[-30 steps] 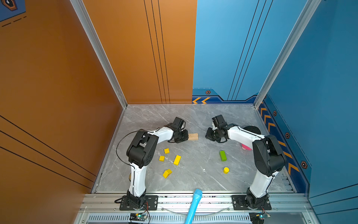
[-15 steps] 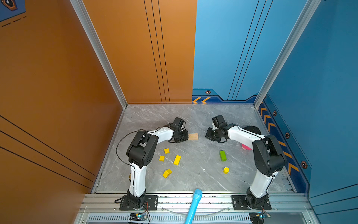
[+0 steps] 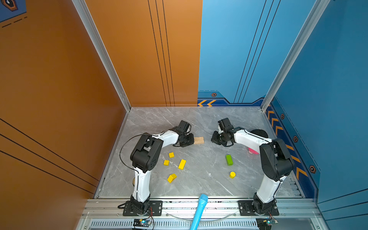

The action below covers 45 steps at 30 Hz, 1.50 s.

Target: Build the wood block tower

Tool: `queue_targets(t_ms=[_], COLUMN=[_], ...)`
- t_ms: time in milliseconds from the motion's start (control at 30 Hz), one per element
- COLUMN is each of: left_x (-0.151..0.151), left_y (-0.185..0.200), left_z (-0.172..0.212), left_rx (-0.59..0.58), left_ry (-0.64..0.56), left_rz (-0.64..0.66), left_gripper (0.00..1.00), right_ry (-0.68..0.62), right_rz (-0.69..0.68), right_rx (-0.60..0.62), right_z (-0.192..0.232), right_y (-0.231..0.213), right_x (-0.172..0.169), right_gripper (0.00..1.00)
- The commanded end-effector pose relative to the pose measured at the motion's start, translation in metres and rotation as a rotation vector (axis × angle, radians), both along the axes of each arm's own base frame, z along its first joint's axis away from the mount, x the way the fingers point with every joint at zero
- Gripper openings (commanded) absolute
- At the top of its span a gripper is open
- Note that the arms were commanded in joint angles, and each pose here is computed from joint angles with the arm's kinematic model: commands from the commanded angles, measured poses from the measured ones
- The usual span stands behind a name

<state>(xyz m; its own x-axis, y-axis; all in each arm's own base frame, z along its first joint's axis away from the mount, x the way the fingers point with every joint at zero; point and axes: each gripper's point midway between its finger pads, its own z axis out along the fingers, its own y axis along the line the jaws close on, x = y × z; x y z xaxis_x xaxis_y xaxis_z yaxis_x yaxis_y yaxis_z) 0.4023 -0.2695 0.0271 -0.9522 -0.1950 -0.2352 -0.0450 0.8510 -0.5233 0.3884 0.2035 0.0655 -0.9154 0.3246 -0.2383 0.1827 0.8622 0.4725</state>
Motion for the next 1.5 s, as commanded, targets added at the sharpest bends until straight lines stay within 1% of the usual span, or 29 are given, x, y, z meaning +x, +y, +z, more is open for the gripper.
queue_targets(t_ms=[0, 300, 533, 700, 800, 900, 1100, 1233, 1300, 1467], left_x=[-0.004, 0.003, 0.007, 0.006, 0.005, 0.004, 0.001, -0.001, -0.002, -0.004], left_y=[0.000, 0.006, 0.010, 0.012, 0.015, 0.020, 0.029, 0.035, 0.037, 0.042], left_z=[-0.010, -0.007, 0.000, 0.002, 0.006, 0.009, 0.014, 0.015, 0.015, 0.015], left_rx=[0.008, 0.014, 0.026, 0.032, 0.037, 0.042, 0.046, 0.050, 0.050, 0.043], left_ry=[0.037, 0.024, 0.006, 0.002, -0.005, -0.013, -0.022, -0.023, -0.023, -0.019], left_rz=[-0.002, 0.007, 0.003, 0.002, 0.003, 0.009, 0.022, 0.028, 0.031, 0.037], left_gripper=[0.00, 0.00, 0.00, 0.00, 0.00, 0.00, 0.00, 0.00, 0.00, 0.00], right_ry=[0.020, 0.011, 0.013, -0.036, -0.062, -0.084, -0.110, -0.126, -0.130, -0.125], right_rz=[-0.003, 0.005, 0.054, 0.098, 0.103, 0.107, 0.093, 0.071, 0.095, 0.082], right_rx=[0.006, 0.011, 0.023, -0.034, -0.063, -0.068, -0.090, -0.102, -0.106, -0.115], right_z=[-0.007, -0.003, -0.010, -0.020, -0.027, -0.031, -0.040, -0.044, -0.046, -0.052], right_y=[0.000, 0.004, 0.035, 0.066, 0.077, 0.087, 0.095, 0.097, 0.109, 0.111], right_x=[-0.003, -0.006, -0.019, -0.027, -0.029, -0.029, -0.027, -0.020, -0.027, -0.023], right_gripper=[0.00, 0.00, 0.00, 0.00, 0.00, 0.00, 0.00, 0.00, 0.00, 0.00])
